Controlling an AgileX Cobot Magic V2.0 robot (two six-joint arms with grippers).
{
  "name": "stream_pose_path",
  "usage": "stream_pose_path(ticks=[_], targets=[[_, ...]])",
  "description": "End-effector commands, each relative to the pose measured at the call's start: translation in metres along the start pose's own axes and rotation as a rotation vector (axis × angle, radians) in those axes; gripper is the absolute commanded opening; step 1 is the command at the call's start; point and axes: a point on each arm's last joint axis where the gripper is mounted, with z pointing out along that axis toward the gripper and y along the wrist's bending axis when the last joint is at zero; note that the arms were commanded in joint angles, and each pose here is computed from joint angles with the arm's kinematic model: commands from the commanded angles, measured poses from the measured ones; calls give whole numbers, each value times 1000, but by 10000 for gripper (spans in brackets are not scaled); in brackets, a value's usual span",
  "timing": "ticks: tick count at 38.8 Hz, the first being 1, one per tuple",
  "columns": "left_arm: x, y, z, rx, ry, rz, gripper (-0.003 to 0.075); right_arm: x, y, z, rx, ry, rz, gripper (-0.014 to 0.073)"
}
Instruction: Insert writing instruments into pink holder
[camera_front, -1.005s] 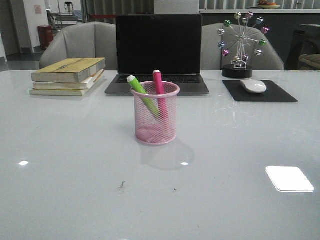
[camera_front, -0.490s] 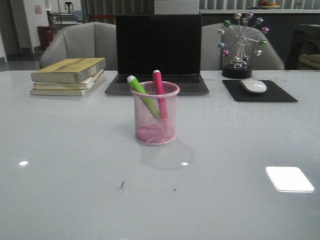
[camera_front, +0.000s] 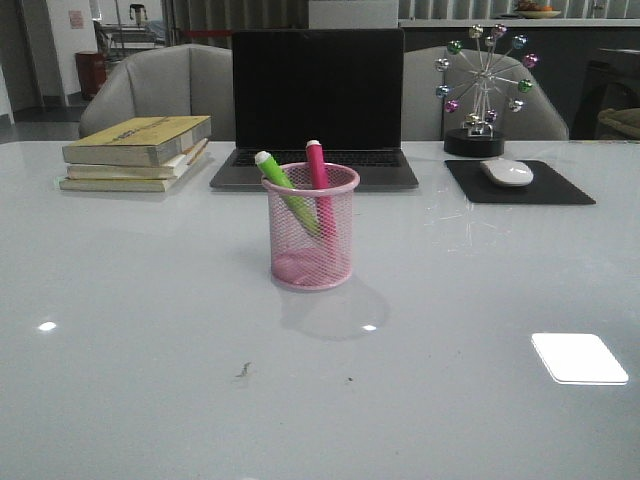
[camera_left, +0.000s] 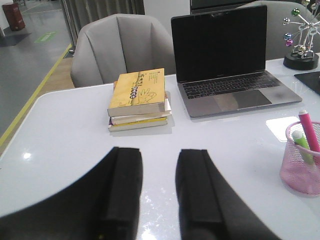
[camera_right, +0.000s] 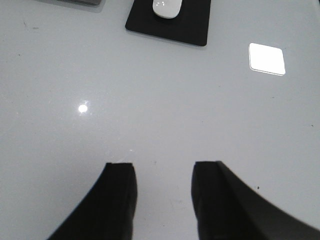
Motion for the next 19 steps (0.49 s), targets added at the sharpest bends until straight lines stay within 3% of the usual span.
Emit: stream_pose_path(ticks=[1, 19], targets=[[-18, 5, -4, -46, -119, -6, 259, -15, -4, -8, 34, -106, -11, 395], [-24, 8, -5, -77, -186, -7, 258, -15, 1, -8, -22, -114, 102, 393]])
